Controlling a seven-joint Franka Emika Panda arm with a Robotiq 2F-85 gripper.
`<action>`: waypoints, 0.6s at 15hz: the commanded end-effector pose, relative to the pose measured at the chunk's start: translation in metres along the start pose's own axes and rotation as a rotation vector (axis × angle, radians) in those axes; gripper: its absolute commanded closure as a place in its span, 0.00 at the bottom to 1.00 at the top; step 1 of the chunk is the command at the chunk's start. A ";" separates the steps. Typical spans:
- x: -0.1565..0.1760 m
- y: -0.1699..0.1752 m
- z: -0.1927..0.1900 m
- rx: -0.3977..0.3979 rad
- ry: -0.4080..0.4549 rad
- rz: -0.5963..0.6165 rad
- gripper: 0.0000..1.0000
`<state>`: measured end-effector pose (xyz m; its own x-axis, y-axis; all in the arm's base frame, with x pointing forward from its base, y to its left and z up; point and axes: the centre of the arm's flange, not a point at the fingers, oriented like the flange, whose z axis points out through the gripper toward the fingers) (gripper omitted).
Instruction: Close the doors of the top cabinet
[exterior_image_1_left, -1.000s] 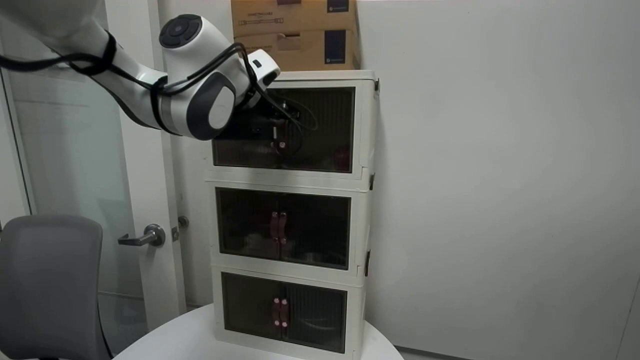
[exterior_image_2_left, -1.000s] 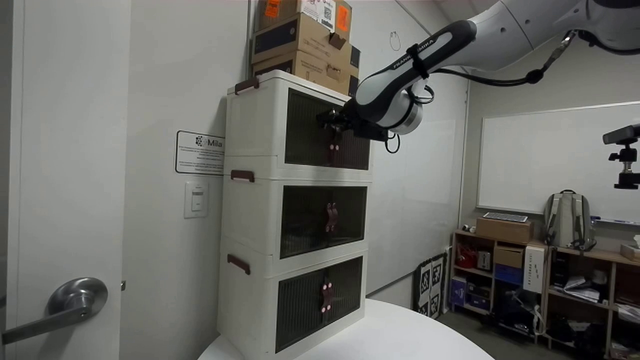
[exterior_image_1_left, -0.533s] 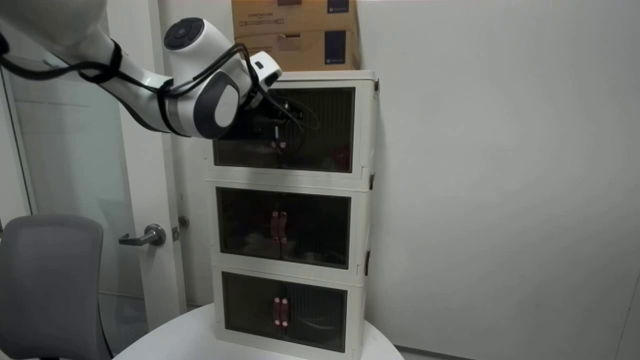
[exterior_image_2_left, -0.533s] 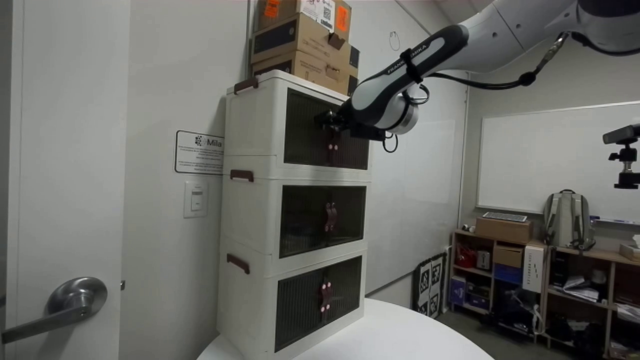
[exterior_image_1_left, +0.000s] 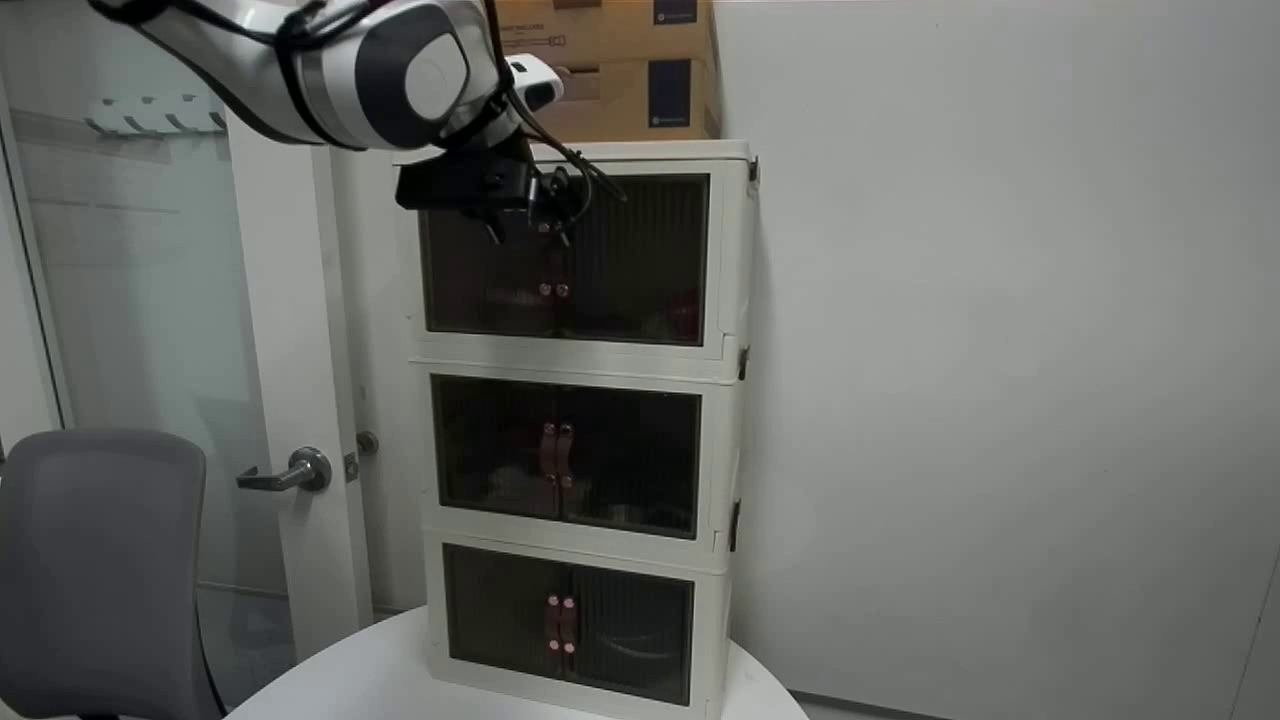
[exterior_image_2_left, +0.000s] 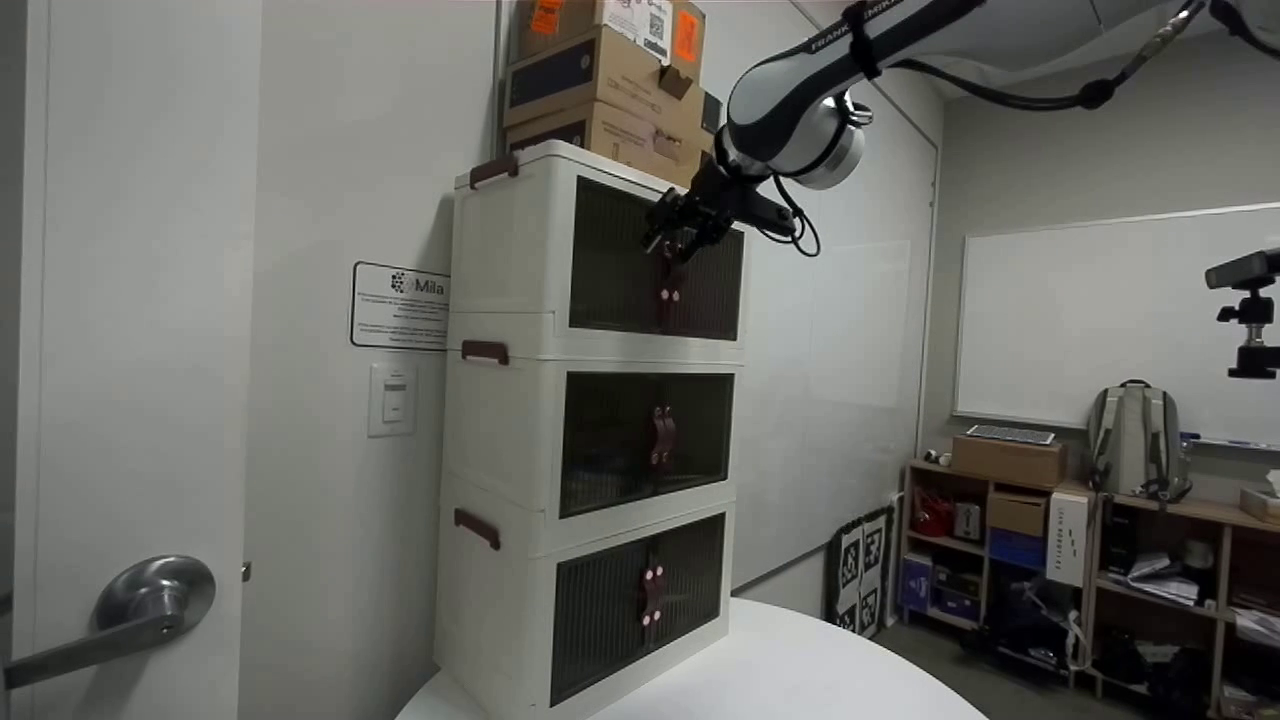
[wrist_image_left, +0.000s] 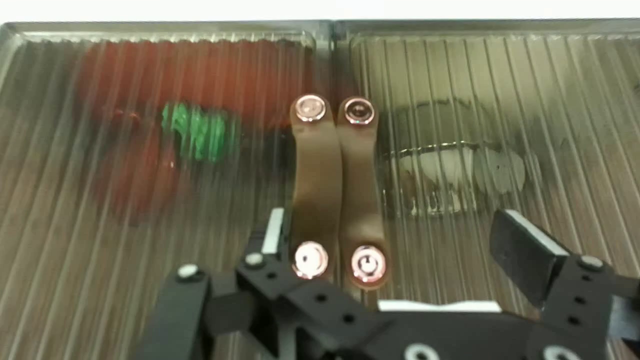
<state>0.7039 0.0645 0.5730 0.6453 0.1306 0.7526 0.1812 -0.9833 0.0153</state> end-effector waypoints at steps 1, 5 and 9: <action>-0.004 -0.022 -0.043 0.007 -0.103 -0.023 0.00; -0.030 -0.019 -0.080 -0.019 -0.234 -0.046 0.00; -0.052 -0.010 -0.105 -0.063 -0.263 -0.037 0.00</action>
<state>0.6394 0.0336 0.5938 0.7949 0.1920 0.5756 0.1694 -0.9811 0.0932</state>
